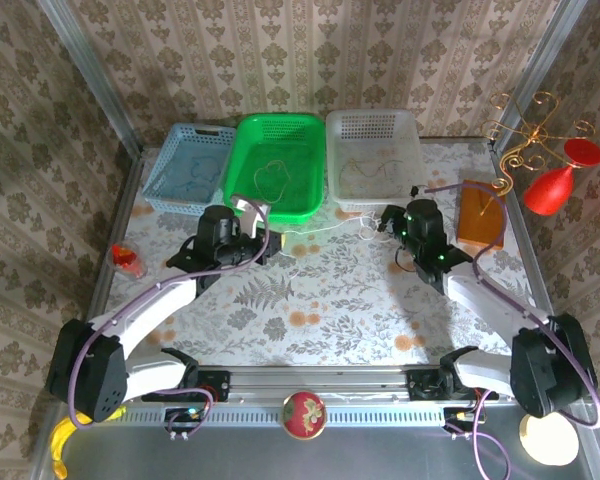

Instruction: Untangle the cables

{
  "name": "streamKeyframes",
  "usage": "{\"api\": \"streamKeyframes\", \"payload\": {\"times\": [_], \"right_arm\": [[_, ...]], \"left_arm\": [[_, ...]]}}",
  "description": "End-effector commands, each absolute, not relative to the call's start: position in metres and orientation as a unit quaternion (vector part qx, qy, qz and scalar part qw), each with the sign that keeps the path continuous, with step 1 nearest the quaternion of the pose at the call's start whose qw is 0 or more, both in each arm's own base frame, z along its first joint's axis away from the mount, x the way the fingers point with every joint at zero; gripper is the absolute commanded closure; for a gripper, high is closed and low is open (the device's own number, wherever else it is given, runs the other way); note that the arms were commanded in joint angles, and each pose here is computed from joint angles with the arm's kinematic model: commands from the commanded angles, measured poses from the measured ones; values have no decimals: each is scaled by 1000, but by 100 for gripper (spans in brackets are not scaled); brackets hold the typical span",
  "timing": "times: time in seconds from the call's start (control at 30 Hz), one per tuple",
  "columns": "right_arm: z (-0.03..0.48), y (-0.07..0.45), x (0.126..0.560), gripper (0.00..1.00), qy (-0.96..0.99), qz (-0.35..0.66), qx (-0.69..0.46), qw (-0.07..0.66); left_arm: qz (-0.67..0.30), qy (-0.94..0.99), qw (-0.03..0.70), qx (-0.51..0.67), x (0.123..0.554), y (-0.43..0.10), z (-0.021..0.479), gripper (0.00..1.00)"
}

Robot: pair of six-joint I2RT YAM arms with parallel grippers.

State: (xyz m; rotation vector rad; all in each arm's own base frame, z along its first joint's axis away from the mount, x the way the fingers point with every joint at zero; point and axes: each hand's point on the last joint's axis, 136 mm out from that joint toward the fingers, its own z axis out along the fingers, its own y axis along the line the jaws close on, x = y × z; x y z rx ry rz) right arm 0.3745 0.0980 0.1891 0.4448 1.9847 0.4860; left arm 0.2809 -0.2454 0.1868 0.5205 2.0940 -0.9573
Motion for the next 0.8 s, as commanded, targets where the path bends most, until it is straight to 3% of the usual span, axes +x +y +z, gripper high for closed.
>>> {"api": "streamKeyframes", "payload": {"times": [0.0,0.37,0.77], "right_arm": [[185,72,364,100,825,145,200,508],[186,42,341,100,818,87,233,518],[161,2,303,100,816,30,282,503]], "left_arm": [[-348,832,400,165,289,-226,184,100],[-287,844,442,98,303,-165,199,100],[-254,784,566,23,323,-92,307,100]]}}
